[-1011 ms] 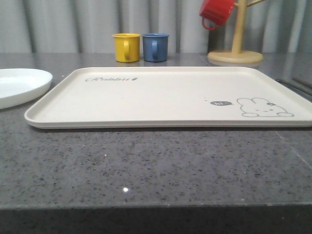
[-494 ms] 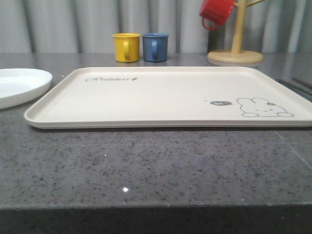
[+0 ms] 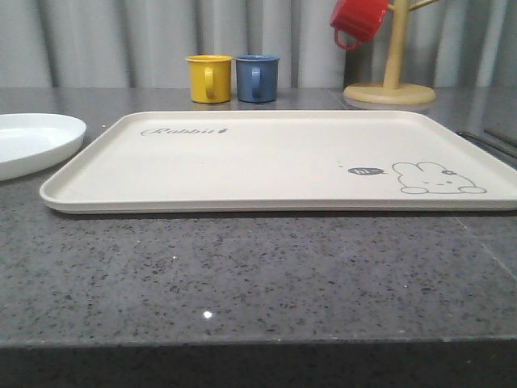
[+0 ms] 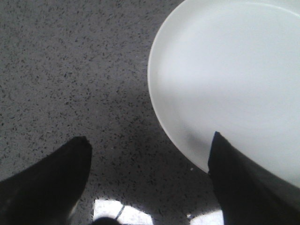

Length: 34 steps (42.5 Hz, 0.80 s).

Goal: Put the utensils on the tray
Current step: 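Lower the left gripper to the white plate rim and grasp it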

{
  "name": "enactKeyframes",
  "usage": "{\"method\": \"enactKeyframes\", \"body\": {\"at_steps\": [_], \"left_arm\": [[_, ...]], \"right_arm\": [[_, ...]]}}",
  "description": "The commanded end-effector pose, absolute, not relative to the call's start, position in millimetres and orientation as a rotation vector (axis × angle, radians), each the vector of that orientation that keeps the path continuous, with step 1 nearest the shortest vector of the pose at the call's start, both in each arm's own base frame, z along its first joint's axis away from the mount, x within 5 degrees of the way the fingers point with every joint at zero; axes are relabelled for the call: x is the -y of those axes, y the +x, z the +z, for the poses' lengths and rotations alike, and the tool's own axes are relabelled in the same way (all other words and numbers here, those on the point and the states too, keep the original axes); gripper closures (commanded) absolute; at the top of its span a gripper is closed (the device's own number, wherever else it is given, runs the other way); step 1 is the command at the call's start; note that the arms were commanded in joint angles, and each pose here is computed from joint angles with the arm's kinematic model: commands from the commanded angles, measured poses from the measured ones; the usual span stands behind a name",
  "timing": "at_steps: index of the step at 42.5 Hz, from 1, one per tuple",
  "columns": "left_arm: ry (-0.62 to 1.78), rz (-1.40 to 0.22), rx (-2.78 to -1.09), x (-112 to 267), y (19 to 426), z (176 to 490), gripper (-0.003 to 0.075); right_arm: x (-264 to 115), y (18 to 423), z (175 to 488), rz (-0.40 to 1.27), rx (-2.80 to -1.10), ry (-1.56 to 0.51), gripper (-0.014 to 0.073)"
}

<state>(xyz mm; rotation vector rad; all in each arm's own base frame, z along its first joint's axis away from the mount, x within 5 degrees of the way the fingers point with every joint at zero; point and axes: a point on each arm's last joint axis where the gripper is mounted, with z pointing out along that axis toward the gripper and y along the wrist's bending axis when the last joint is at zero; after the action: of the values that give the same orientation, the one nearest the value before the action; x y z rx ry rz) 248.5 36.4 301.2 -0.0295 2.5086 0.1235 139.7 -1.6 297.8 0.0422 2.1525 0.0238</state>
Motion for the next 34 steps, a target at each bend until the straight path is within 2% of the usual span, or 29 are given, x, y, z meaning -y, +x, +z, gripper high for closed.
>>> {"method": "enactKeyframes", "body": {"at_steps": [1,8,16,25,29,34], "left_arm": [[-0.049,0.035,-2.433,-43,262,314,0.0206],[-0.078,-0.133,-2.430,-51,283,301,0.0206],[-0.109,-0.208,-2.458,-53,304,286,0.0206],[-0.127,-0.221,-2.473,-56,316,274,0.0212],[-0.129,-0.224,-2.484,-56,318,270,0.0283],[-0.126,-0.232,-2.495,-56,317,269,0.0456]], "right_arm": [[3,144,312,0.005,-2.059,0.037,0.0086],[3,144,312,0.005,-2.059,0.037,0.0086],[3,144,312,0.005,-2.059,0.037,0.0086],[3,144,312,0.005,-2.059,0.037,0.0086],[3,144,312,0.005,-2.059,0.037,0.0086],[3,144,312,0.005,-2.060,0.037,0.0086]]}}
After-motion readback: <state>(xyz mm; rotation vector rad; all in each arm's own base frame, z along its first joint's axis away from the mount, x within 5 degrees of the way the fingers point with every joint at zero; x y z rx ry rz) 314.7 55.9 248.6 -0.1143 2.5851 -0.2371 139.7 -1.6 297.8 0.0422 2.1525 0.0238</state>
